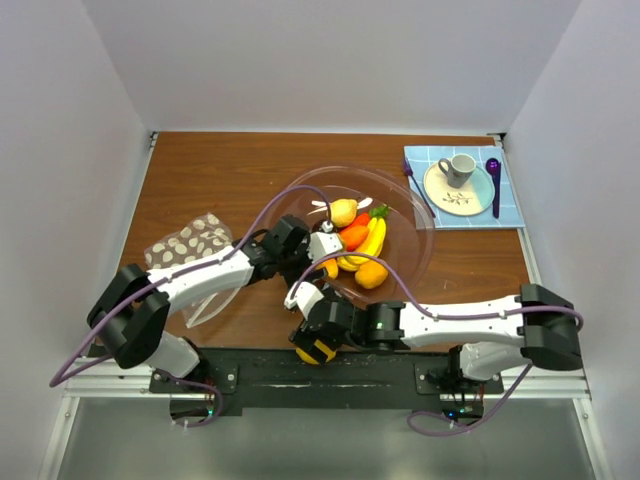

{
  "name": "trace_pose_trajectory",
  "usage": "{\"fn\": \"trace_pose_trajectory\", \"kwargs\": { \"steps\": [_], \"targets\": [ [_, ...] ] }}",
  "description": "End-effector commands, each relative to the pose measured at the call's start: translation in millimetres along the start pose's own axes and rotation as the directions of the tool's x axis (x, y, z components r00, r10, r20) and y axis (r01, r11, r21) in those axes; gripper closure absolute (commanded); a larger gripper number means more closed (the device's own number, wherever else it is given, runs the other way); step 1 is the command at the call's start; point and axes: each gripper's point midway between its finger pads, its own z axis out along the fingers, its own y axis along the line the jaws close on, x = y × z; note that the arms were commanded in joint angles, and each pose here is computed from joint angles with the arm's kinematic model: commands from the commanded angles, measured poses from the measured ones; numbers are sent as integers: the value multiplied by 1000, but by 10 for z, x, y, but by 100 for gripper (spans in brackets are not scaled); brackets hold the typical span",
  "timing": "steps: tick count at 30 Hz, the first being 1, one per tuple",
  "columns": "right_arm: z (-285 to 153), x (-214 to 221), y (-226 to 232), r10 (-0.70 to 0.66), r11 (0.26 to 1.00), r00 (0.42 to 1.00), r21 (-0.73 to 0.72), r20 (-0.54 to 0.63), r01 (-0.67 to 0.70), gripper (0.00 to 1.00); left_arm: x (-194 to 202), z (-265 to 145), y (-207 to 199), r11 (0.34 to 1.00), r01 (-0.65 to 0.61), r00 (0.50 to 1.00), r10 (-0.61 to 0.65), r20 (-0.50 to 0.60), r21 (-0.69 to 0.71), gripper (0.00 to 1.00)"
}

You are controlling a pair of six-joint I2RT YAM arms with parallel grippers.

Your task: Open the zip-top bag and remove the fake food

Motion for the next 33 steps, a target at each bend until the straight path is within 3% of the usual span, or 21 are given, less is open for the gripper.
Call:
{"fn": "trace_pose_trajectory", "kwargs": {
  "steps": [1,7,14,17,18,20,21,24,29,33],
  "targets": [
    [97,-75,117,-5,999,1000,-41,16,5,1,-328,-127,178,999,37,994,-33,106,-40,0],
    [202,236,269,-6,995,998,-100,-65,0,1,-489,-389,392,995,92,984,-84,157,-41,0],
    [303,432,399,-23,990,990,-144,-138,3,2,-934,-1079,832,980,178,934,-142,327,-84,0],
    [311,520,390,-21,990,985,-139,-169,-3,20,-1025,-1346,1024,971,206,914,-147,378,-122,0],
    [303,530,358,-22,992,984,-125,-175,0,36,-1002,-1405,1091,966,222,911,-156,381,-134,0],
    [262,468,333,-20,993,988,-115,-156,2,52,-1052,-1580,1176,960,236,894,-155,421,-149,0],
    [235,436,303,-21,995,988,-101,-150,6,68,-1031,-1621,1211,958,244,891,-160,425,-151,0],
    [107,96,194,-29,998,998,-50,-63,26,100,-1005,-1708,1211,956,249,887,-161,432,-157,0],
    [-148,-611,-27,-52,999,994,16,92,51,100,-868,-1628,1133,953,268,891,-190,412,-141,0],
    [-348,-1203,-558,50,993,971,89,235,-72,100,-815,-1592,1059,952,285,889,-218,403,-113,0]
  ]
}}
